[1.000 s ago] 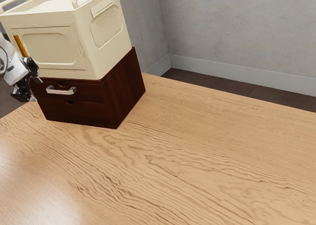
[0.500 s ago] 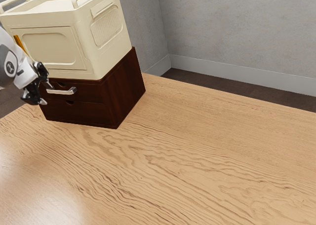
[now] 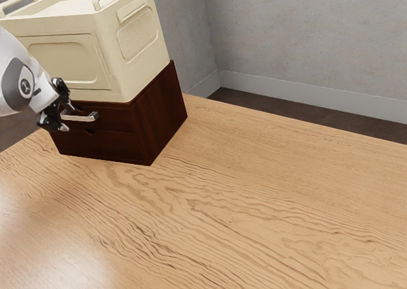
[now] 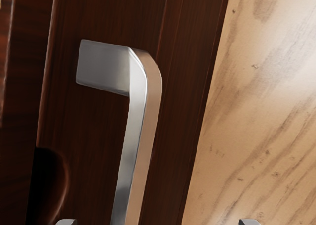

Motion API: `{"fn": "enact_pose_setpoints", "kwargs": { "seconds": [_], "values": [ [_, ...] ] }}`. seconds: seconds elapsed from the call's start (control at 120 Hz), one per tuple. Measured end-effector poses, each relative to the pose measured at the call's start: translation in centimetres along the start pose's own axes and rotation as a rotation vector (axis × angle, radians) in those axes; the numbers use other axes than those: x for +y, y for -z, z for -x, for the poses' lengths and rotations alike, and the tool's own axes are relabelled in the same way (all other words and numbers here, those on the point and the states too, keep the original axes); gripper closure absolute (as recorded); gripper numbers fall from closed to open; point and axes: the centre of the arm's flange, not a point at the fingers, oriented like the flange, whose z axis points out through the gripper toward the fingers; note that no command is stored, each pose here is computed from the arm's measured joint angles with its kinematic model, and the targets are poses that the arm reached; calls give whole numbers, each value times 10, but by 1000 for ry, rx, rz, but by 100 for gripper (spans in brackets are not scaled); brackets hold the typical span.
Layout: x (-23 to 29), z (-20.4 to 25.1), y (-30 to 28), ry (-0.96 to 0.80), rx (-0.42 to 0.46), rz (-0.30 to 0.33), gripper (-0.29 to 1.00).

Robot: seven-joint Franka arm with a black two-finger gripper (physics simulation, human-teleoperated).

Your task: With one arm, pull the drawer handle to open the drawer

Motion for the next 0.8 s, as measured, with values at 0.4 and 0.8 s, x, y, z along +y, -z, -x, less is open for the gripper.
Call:
{"fn": "enact_pose_setpoints", "kwargs": {
  "seconds": [0.4,0.8],
  "values": [
    [-3,-4,-14,14,10,9,34],
    [-2,0,-12,32,22,3,53]
  ]
}}
